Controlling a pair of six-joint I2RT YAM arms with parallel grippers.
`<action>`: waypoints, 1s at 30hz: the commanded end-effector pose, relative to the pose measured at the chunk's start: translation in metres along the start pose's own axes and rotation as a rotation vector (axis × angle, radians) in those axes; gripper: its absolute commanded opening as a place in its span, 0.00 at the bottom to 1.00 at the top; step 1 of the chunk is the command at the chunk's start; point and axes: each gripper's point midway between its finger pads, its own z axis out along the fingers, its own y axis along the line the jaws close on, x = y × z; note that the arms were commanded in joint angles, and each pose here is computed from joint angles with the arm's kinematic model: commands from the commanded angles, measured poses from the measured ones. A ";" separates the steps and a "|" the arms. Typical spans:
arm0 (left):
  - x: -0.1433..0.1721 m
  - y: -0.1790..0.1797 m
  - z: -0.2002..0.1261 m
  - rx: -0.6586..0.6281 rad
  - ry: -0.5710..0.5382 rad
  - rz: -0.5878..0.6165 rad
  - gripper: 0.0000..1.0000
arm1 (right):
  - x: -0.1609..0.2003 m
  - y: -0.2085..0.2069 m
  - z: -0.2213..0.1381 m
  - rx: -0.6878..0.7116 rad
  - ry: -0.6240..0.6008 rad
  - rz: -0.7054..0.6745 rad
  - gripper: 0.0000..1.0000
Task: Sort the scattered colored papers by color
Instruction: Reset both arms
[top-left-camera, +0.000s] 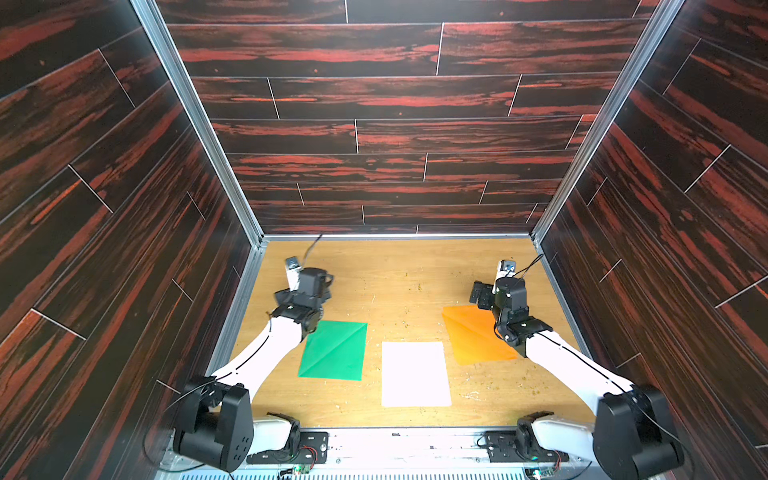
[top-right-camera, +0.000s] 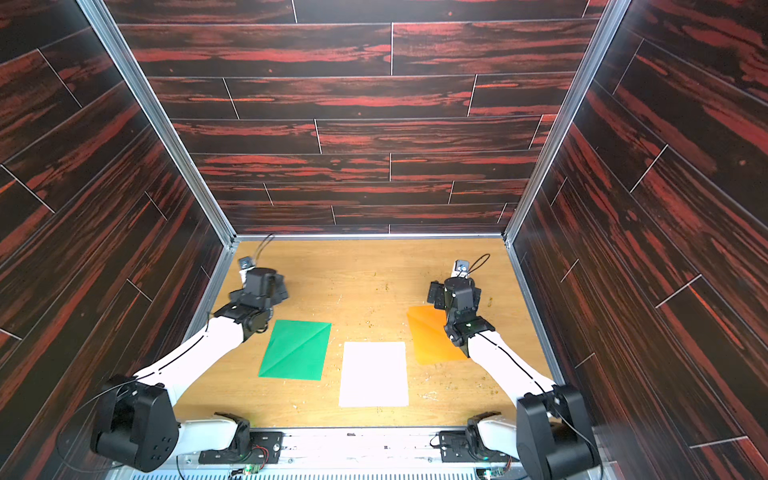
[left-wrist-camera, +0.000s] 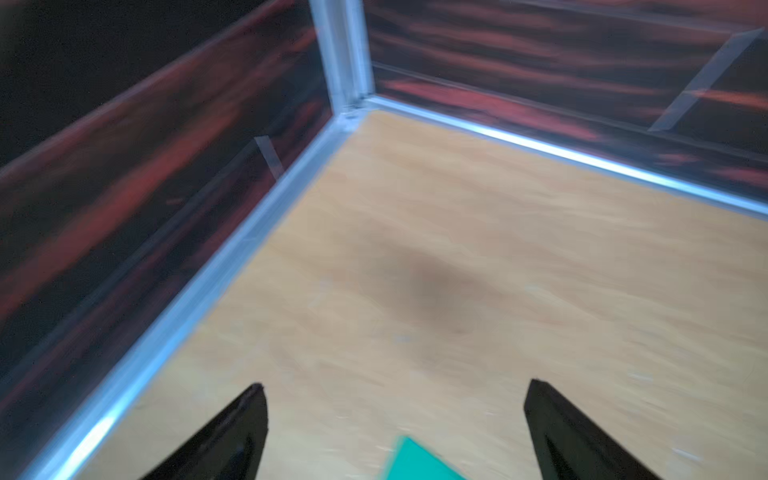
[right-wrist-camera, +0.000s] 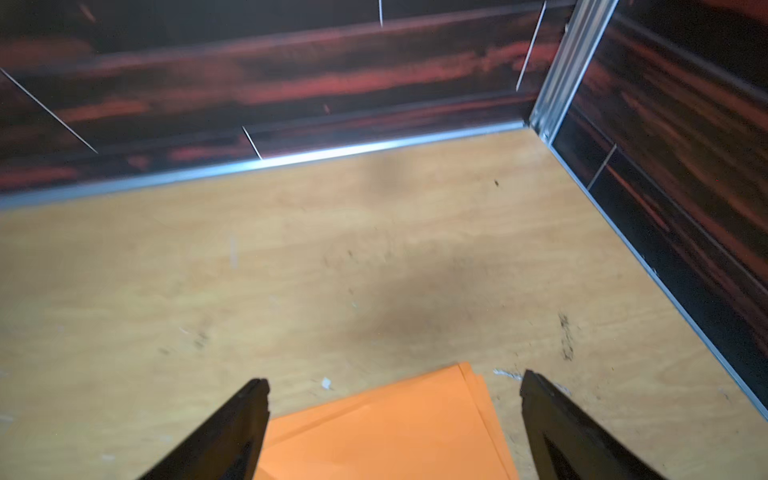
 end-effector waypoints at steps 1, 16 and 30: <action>-0.015 0.032 0.007 -0.049 -0.143 -0.007 1.00 | -0.029 0.001 0.003 -0.003 -0.193 -0.044 0.98; 0.028 0.030 0.068 0.064 -0.193 -0.033 1.00 | -0.001 -0.050 -0.010 0.054 -0.437 -0.049 0.98; 0.035 0.028 0.064 0.111 -0.283 -0.048 1.00 | 0.019 -0.046 0.013 0.017 -0.384 -0.076 0.98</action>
